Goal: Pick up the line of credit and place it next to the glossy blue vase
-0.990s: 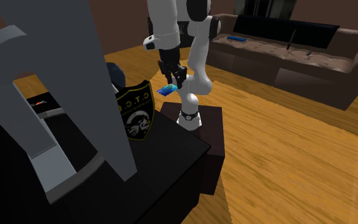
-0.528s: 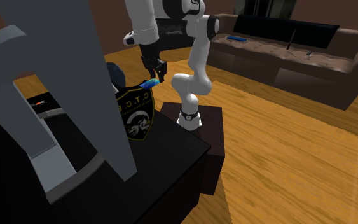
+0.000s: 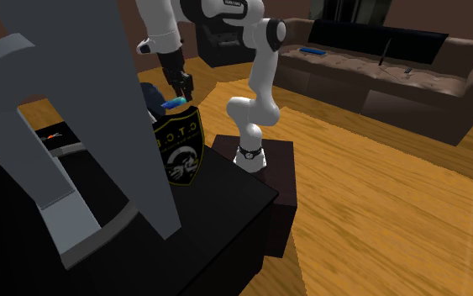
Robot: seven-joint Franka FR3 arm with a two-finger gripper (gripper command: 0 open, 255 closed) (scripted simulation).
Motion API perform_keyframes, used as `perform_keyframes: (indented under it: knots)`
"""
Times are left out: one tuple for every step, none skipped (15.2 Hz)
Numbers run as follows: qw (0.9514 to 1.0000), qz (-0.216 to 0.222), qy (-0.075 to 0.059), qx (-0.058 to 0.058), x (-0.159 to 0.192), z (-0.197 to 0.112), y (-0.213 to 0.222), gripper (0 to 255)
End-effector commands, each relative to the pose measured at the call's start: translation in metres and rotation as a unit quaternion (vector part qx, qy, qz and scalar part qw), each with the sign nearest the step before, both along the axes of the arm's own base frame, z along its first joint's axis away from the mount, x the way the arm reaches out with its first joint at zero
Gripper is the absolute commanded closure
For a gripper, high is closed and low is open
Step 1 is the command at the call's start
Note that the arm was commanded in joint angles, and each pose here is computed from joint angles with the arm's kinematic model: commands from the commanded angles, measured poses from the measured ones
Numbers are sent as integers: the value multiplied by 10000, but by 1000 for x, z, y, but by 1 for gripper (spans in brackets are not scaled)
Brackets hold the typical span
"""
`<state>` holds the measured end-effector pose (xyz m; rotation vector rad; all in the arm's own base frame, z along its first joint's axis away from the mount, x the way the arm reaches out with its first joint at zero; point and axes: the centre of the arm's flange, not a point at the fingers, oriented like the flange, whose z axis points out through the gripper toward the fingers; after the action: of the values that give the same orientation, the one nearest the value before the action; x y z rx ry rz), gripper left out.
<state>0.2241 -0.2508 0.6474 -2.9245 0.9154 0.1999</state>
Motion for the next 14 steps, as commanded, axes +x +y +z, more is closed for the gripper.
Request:
perform_keyframes:
  knots:
    - [10000,8,1,-2,-12,1,-23,255]
    - [10000,8,1,-2,-17,1,-35,255]
    - [10000,8,1,-2,-22,1,-47,255]
    - [10000,8,1,-2,-27,1,-60,255]
    - [10000,8,1,-2,-32,1,-72,255]
    - [10000,8,1,-2,-37,1,-84,255]
    - [10000,8,1,-2,-42,1,-96,255]
    - [10000,8,1,-2,-47,1,-108,255]
    - [10000,8,1,-2,-52,1,-121,255]
    - [10000,8,1,-2,-56,1,-130,255]
    - [10000,8,1,-2,-56,-4,-130,255]
    - [10000,8,1,-2,-56,-9,-130,255]
    - [10000,8,1,-2,-56,-15,-130,255]
    - [10000,8,1,-2,-56,-20,-130,255]
